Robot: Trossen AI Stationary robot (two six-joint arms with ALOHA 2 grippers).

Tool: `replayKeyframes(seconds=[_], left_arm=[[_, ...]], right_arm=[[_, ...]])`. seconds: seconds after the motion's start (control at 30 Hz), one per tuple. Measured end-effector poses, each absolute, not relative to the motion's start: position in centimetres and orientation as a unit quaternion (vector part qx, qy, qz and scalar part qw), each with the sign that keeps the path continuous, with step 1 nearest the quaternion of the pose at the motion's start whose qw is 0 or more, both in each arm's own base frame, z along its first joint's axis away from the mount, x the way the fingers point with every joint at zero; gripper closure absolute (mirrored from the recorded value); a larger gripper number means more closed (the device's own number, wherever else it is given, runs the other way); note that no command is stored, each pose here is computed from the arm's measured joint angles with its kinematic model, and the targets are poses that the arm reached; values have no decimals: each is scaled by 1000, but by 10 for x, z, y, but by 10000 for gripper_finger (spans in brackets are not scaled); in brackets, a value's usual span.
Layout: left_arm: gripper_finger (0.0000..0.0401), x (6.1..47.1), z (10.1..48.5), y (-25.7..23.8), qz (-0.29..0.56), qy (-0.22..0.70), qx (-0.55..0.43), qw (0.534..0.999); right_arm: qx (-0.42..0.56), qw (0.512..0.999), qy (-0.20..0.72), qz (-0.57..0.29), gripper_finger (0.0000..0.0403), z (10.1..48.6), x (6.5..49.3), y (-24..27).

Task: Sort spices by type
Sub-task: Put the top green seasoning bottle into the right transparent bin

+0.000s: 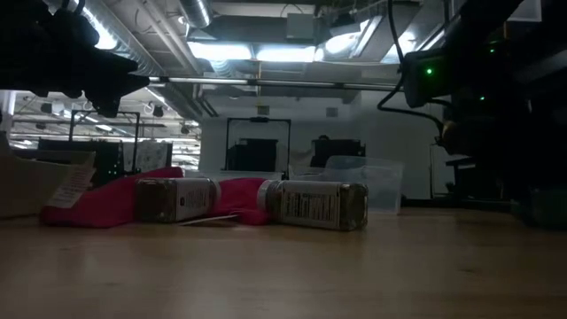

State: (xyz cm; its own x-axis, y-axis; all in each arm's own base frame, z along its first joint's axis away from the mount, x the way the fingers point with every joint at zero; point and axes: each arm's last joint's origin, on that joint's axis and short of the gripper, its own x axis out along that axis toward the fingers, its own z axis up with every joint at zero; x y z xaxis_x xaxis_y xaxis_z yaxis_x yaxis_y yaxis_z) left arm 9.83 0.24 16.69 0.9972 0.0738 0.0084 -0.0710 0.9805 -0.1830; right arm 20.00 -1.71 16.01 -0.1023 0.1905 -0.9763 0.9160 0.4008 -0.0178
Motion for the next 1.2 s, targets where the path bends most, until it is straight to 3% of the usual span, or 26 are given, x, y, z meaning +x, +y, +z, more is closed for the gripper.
replayKeyframes(seconds=[0.9, 1.2], left_arm=[[253, 98, 167, 2, 36, -8, -92, 995], [252, 98, 167, 2, 36, -8, -92, 995]], right_arm=[[389, 572, 633, -348, 193, 159, 207, -21], [389, 584, 621, -350, 154, 153, 212, -22]])
